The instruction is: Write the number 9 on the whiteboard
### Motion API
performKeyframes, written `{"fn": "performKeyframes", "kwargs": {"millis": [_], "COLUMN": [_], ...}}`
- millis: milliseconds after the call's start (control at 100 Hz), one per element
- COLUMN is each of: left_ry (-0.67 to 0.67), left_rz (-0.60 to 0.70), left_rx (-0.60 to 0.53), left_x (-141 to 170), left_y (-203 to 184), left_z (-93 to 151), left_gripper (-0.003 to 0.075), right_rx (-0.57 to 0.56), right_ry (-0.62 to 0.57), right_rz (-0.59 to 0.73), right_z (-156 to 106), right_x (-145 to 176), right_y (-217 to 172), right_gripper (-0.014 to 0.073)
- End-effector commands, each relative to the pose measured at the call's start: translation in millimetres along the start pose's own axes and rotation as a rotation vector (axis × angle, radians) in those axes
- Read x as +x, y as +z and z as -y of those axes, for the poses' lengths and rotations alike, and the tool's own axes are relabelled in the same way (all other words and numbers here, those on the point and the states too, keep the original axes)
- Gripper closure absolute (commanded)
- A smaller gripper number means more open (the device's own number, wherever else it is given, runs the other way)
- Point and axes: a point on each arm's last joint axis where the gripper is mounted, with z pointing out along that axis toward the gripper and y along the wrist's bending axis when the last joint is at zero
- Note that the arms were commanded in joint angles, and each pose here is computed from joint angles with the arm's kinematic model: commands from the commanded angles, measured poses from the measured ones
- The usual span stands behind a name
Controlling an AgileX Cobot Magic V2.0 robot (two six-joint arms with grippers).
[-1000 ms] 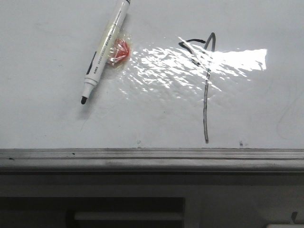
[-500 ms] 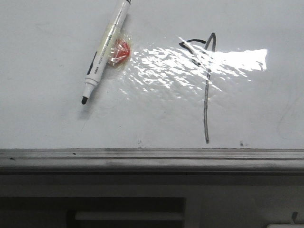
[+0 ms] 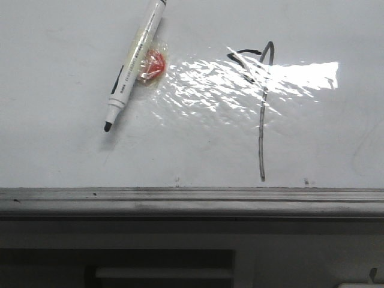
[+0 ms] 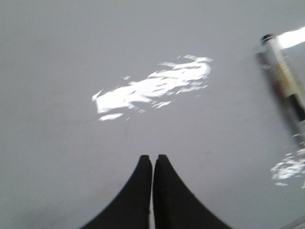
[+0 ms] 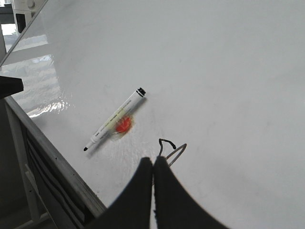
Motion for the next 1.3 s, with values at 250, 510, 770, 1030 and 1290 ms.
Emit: {"fn": "performKeyframes", "kwargs": {"millis": [250, 510, 770, 1030, 1290], "left_ry": [-0.125, -0.235, -0.233, -0.233, -0.233], "left_rz": [-0.146, -0.284, -0.265, -0.265, -0.265], "left_rx": [-0.143, -0.194, -0.211, -0.211, -0.211], "left_x": [24, 39, 38, 38, 38], "left_y": [-9, -20, -22, -22, -22], "left_z": [-5, -3, -3, -3, -3], "left_gripper": [0.0741, 0.0741, 0.0741, 0.0741, 0.0741], "right_rx": [-0.013, -0.011, -0.011, -0.011, -0.011], "right_ry": [-0.039, -0.039, -0.039, -0.039, -0.041], "right_rz": [0.068, 0.068, 0.068, 0.068, 0.068], "right_z": [-1, -1, -1, -1, 0], "right_x": [-12, -12, -12, -12, -12], "right_y": [0, 0, 0, 0, 0], "right_gripper": [0.0636, 0.0636, 0.0636, 0.0636, 0.0636]}}
